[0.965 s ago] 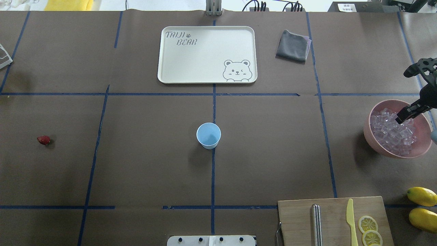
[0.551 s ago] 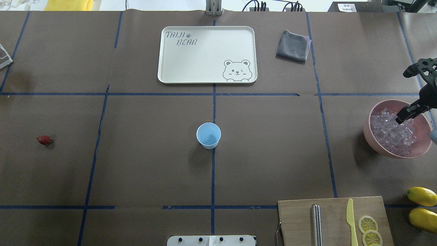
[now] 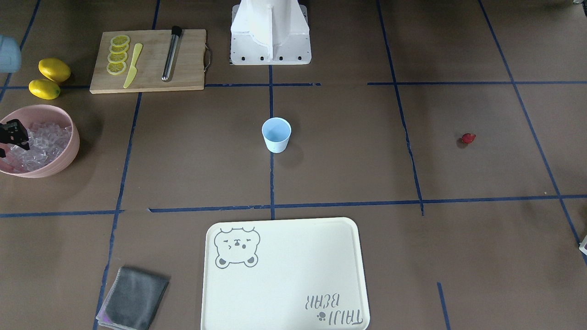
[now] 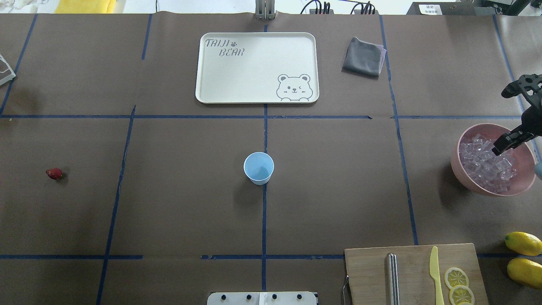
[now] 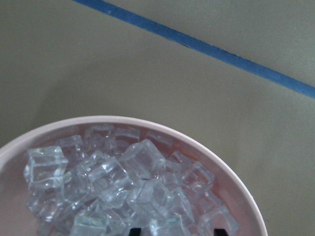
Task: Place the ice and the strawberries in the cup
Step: 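Lower the right gripper into the bowl and grasp an ice cube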
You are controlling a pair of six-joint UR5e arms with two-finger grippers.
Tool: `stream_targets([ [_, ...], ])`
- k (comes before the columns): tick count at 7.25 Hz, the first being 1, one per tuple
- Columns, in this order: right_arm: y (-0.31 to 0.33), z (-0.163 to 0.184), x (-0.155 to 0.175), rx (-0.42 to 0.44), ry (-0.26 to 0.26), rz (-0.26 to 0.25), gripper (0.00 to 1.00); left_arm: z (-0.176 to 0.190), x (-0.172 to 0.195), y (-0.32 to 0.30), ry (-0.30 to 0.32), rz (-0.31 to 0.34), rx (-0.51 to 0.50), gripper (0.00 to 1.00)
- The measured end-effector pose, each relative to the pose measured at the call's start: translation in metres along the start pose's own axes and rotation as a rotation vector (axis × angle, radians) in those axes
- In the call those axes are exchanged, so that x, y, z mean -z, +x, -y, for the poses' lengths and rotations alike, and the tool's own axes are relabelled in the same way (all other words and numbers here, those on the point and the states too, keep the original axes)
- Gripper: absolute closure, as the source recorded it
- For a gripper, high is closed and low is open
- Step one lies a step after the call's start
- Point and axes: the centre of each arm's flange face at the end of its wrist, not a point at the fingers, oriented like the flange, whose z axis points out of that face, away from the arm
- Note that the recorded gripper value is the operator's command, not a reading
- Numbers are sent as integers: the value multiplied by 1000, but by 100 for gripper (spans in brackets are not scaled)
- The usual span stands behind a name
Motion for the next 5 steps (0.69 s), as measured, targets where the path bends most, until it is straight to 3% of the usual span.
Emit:
stream_targets([
  [1, 0, 0, 0, 0, -1, 0, 50, 0, 0, 0, 0, 0, 0, 0],
  [4, -1, 0, -1, 2, -2, 1, 90, 0, 0, 0, 1, 0, -1, 0],
  [5, -2, 1, -1, 3, -1, 1, 98, 0, 0, 0, 1, 0, -1, 0],
])
